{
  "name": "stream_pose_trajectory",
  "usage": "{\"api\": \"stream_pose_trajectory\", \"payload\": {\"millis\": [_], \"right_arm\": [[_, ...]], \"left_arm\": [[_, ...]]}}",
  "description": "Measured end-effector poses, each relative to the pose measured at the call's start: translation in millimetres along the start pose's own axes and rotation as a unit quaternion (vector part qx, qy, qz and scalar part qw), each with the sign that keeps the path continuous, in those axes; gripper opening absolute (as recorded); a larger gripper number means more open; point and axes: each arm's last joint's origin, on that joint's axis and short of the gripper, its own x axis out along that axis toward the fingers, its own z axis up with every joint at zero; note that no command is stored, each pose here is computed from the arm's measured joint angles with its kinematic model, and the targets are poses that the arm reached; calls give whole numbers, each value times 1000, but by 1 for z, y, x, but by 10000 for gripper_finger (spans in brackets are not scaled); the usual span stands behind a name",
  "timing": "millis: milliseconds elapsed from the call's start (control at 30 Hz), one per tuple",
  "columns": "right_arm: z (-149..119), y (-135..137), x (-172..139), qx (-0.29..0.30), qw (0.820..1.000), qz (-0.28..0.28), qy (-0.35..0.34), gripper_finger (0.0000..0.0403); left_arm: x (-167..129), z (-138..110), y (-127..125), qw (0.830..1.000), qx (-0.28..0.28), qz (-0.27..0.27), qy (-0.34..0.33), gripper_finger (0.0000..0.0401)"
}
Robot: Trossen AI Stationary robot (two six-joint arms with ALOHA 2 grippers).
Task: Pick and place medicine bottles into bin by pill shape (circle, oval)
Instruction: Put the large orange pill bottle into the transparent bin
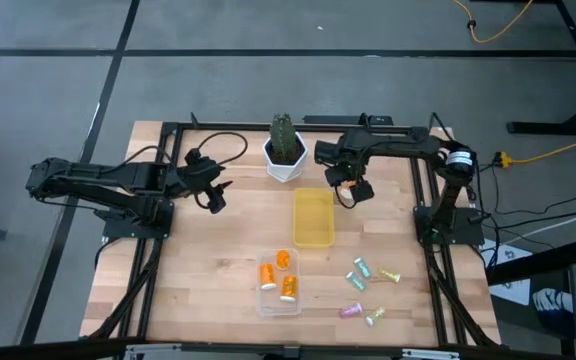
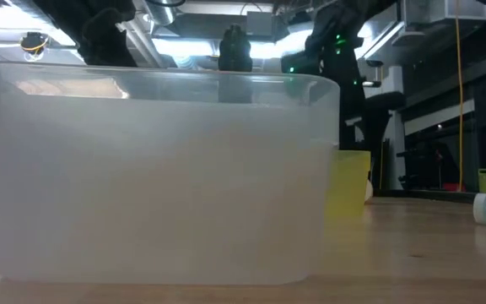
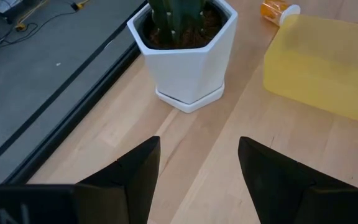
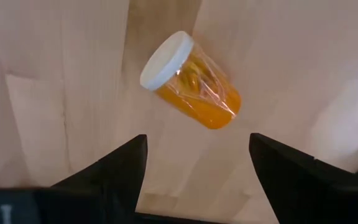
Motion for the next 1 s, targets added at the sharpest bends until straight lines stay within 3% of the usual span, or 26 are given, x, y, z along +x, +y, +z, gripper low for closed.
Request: {"api": "stream_pose_trajectory", "payload": {"millis": [500, 833, 1000], "right_arm": [[-3, -29, 21, 33, 999, 22, -19, 284], [-20, -32, 26, 131, 986, 106, -11, 284], [-40, -19, 39, 158, 980, 125, 6, 284]], "left_arm": [[9, -13, -2, 1000, 3, 3, 12, 212], [-2, -12, -4, 1000, -8, -13, -17, 212], [-16, -14, -2, 999, -22, -14, -41, 212]]}}
